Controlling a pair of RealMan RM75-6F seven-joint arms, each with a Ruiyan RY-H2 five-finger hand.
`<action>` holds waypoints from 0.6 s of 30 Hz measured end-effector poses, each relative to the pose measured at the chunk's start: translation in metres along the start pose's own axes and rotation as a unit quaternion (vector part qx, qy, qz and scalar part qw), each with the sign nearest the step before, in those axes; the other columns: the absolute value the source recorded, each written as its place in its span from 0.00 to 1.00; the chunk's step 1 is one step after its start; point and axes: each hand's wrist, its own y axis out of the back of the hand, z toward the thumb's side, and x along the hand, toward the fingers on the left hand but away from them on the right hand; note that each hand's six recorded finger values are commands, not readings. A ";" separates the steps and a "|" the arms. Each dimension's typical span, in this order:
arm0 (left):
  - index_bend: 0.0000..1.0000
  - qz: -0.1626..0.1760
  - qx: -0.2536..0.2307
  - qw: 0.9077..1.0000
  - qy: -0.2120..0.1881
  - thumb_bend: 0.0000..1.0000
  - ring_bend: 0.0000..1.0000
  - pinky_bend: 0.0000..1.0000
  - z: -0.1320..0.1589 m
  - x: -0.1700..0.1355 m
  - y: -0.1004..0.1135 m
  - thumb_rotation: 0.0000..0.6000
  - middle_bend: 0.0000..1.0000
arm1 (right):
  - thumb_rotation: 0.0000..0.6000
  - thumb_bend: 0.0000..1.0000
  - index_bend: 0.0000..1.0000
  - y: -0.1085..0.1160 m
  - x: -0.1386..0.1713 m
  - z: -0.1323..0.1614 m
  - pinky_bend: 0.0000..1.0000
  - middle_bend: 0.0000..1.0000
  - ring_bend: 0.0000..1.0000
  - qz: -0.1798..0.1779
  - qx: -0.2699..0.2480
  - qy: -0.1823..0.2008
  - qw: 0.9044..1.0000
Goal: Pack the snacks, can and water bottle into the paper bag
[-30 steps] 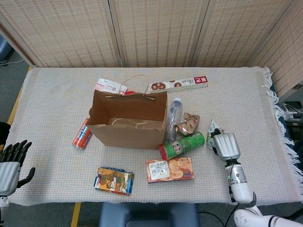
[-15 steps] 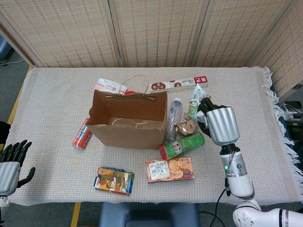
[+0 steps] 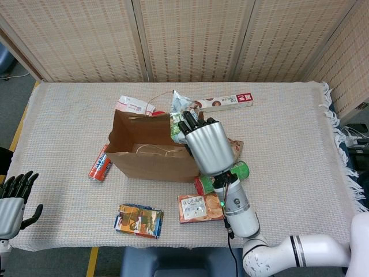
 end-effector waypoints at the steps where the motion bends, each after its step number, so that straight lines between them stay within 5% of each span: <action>1: 0.04 0.000 0.000 1.000 -0.001 0.39 0.00 0.00 0.000 0.000 0.000 1.00 0.00 | 1.00 0.42 0.75 -0.005 -0.002 0.002 0.77 0.64 0.67 0.004 0.007 -0.001 1.000; 6: 0.04 0.000 0.000 1.000 -0.001 0.39 0.00 0.00 -0.001 0.000 0.000 1.00 0.00 | 1.00 0.40 0.67 -0.038 -0.014 0.004 0.71 0.64 0.60 0.027 0.060 -0.015 0.998; 10: 0.04 0.000 -0.001 1.000 0.000 0.39 0.00 0.00 -0.001 0.000 0.000 1.00 0.00 | 1.00 0.22 0.29 -0.061 -0.015 0.010 0.48 0.43 0.34 0.063 0.059 -0.022 0.996; 15: 0.04 -0.001 -0.001 1.000 0.000 0.39 0.00 0.00 -0.001 0.000 0.000 1.00 0.00 | 1.00 0.10 0.03 -0.068 -0.014 0.021 0.29 0.23 0.13 0.077 0.049 -0.011 0.996; 18: 0.04 -0.001 -0.001 1.000 0.000 0.39 0.00 0.00 -0.001 0.000 0.000 1.00 0.00 | 1.00 0.06 0.00 -0.062 -0.014 0.024 0.18 0.12 0.03 0.067 0.040 -0.009 0.997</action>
